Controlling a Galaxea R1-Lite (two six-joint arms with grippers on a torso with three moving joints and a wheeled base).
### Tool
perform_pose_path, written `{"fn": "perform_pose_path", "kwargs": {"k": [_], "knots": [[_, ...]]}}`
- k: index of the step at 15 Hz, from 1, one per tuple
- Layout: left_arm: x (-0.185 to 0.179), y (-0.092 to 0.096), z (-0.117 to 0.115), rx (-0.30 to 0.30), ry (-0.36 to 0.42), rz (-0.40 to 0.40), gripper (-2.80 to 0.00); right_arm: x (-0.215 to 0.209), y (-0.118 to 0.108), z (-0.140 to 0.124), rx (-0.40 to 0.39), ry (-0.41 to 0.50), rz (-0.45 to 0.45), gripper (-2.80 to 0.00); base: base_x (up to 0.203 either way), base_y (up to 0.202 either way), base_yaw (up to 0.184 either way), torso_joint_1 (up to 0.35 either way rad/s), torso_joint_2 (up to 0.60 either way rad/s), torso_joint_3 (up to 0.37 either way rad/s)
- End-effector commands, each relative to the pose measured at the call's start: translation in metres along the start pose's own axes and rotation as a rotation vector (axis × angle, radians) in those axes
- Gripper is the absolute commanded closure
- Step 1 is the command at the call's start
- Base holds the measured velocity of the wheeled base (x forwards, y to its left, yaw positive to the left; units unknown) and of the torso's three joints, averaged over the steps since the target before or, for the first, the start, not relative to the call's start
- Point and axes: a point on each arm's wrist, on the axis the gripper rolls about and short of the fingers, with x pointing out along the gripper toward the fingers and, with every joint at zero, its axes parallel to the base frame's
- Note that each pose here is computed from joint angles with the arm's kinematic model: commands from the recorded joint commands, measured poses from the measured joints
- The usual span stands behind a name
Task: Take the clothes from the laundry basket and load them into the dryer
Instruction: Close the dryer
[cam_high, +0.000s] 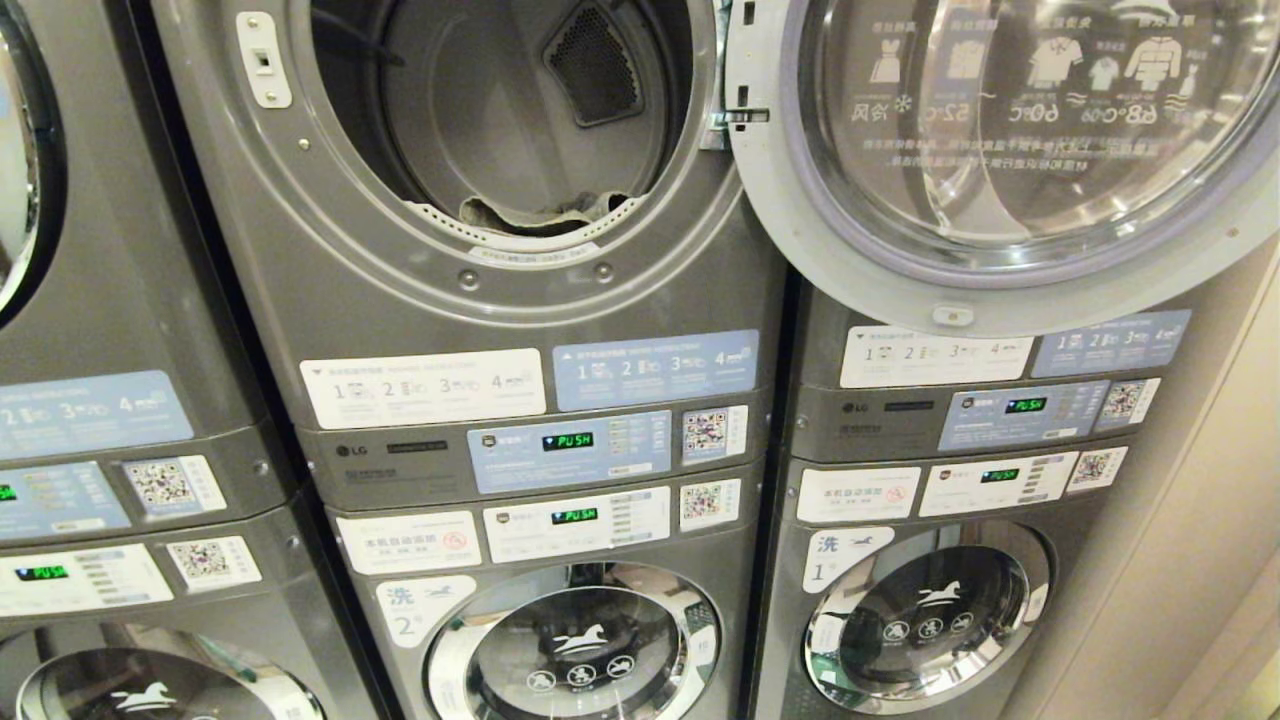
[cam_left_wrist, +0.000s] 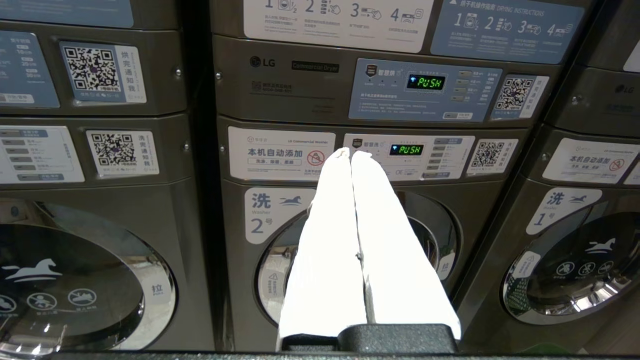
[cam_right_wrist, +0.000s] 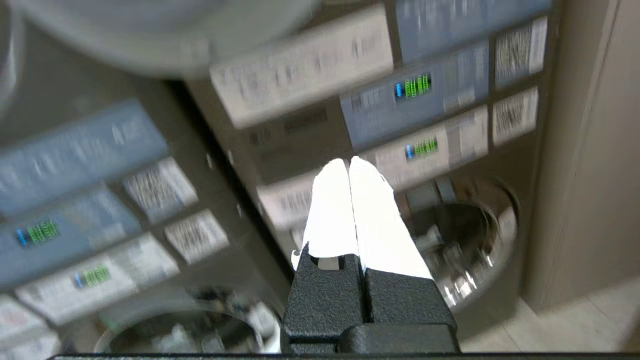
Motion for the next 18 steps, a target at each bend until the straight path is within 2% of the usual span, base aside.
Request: {"fn": "perform_pose_path", "kwargs": {"k": [1, 4, 5, 7, 8, 9, 10, 13, 14, 18], "knots": [[0.001, 0.0, -0.004, -0.001, 0.012, 0.002, 0.0, 0.036, -0.014, 0.02, 0.081, 0.021, 0.007, 0.0, 0.0, 0.0, 0.0, 0.0, 0.0, 0.0], [0.001, 0.0, -0.004, -0.001, 0.012, 0.002, 0.0, 0.093, -0.037, 0.048, 0.205, -0.033, 0.027, 0.0, 0.0, 0.0, 0.0, 0.0, 0.0, 0.0], [0.001, 0.0, -0.004, -0.001, 0.012, 0.002, 0.0, 0.111, -0.047, 0.054, 0.219, -0.066, -0.002, 0.0, 0.0, 0.0, 0.0, 0.0, 0.0, 0.0], [0.001, 0.0, -0.004, -0.001, 0.012, 0.002, 0.0, 0.142, -0.068, 0.063, 0.229, -0.167, -0.153, 0.0, 0.0, 0.0, 0.0, 0.0, 0.0, 0.0], [0.001, 0.0, -0.004, -0.001, 0.012, 0.002, 0.0, 0.153, -0.078, 0.067, 0.227, -0.216, -0.201, 0.0, 0.0, 0.0, 0.0, 0.0, 0.0, 0.0], [0.001, 0.0, -0.004, -0.001, 0.012, 0.002, 0.0, 0.159, -0.084, 0.07, 0.22, -0.249, -0.211, 0.0, 0.0, 0.0, 0.0, 0.0, 0.0, 0.0], [0.001, 0.0, -0.004, -0.001, 0.012, 0.002, 0.0, 0.164, -0.088, 0.069, 0.198, -0.26, -0.184, 0.0, 0.0, 0.0, 0.0, 0.0, 0.0, 0.0], [0.001, 0.0, -0.004, -0.001, 0.012, 0.002, 0.0, 0.182, -0.099, 0.064, 0.105, -0.32, 0.012, 0.0, 0.0, 0.0, 0.0, 0.0, 0.0, 0.0], [0.001, 0.0, -0.004, -0.001, 0.012, 0.002, 0.0, 0.188, -0.103, 0.063, 0.081, -0.339, 0.049, 0.0, 0.0, 0.0, 0.0, 0.0, 0.0, 0.0], [0.001, 0.0, -0.004, -0.001, 0.012, 0.002, 0.0, 0.213, -0.111, 0.078, 0.036, -0.41, 0.101, 0.0, 0.0, 0.0, 0.0, 0.0, 0.0, 0.0]]}}
